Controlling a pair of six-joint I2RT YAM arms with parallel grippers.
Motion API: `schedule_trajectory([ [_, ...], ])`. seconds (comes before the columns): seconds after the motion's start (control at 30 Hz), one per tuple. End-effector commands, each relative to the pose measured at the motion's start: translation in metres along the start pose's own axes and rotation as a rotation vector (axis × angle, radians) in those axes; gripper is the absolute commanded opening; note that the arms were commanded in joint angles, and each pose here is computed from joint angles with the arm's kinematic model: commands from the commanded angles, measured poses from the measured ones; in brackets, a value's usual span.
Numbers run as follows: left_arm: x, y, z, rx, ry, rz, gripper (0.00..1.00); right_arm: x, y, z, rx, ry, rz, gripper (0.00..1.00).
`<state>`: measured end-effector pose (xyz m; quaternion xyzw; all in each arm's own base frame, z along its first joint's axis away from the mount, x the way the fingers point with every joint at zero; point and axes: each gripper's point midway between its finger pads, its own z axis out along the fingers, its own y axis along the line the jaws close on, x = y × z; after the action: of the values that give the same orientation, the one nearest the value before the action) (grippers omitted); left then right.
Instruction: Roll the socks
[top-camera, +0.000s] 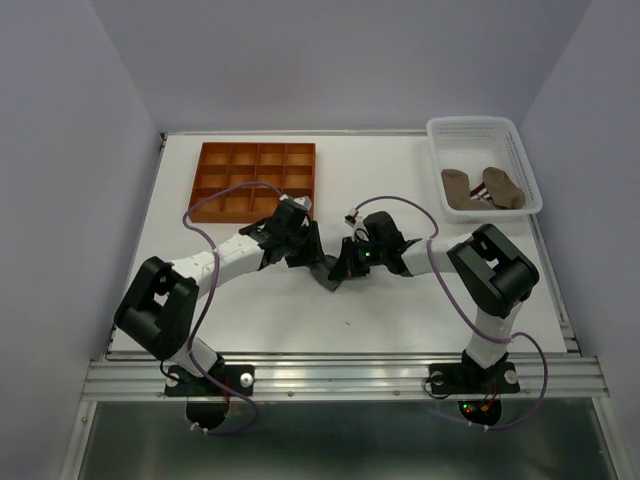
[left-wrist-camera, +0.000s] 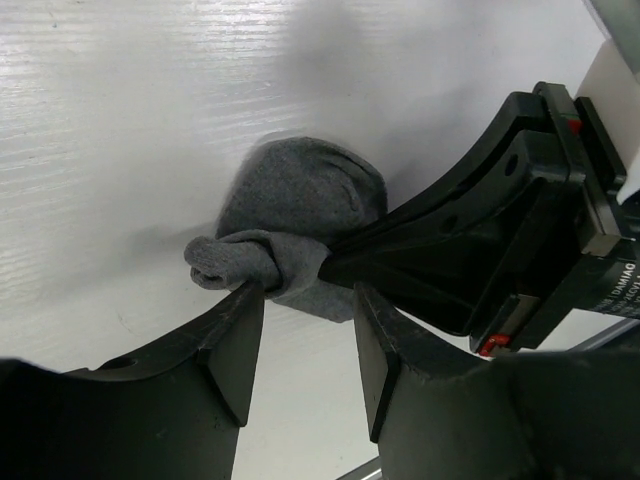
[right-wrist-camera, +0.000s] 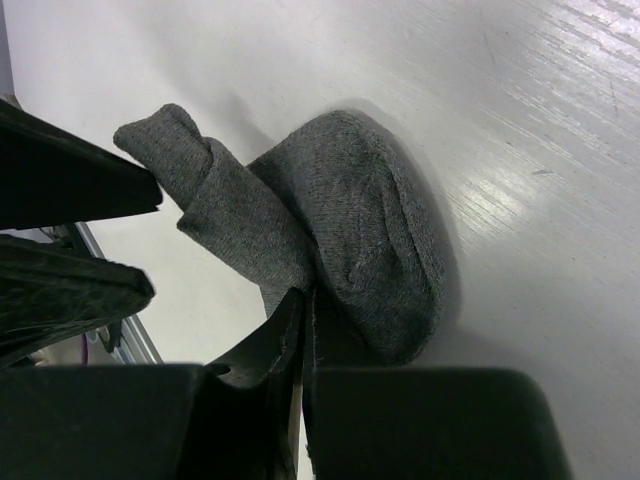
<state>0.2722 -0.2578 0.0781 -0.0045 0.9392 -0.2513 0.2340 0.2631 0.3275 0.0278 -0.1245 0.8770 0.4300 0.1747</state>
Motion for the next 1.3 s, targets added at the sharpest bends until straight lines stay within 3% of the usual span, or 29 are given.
schedule_trajectory([
  [0.0, -0.004, 0.000, 0.007, -0.001, -0.011, 0.027, 0.52, 0.000, -0.007, 0.001, 0.024, 0.017, -0.003, 0.03],
  [0.3, 0.001, 0.011, 0.024, -0.053, 0.026, 0.042, 0.41, -0.005, -0.005, -0.001, 0.029, 0.020, -0.062, 0.13],
  [0.43, 0.004, 0.016, 0.031, -0.076, 0.049, 0.027, 0.15, -0.015, 0.005, -0.009, 0.005, -0.007, -0.156, 0.23],
  [0.53, 0.002, 0.020, 0.031, -0.107, 0.041, 0.007, 0.11, -0.028, 0.018, -0.020, -0.006, -0.054, -0.234, 0.28],
  [0.9, -0.004, 0.010, 0.031, -0.097, 0.051, -0.008, 0.09, -0.036, 0.048, -0.030, 0.130, -0.162, -0.632, 0.39],
  [1.27, -0.003, 0.004, 0.034, -0.072, 0.079, 0.000, 0.09, -0.037, 0.035, -0.010, 0.319, -0.187, -0.807, 0.40],
])
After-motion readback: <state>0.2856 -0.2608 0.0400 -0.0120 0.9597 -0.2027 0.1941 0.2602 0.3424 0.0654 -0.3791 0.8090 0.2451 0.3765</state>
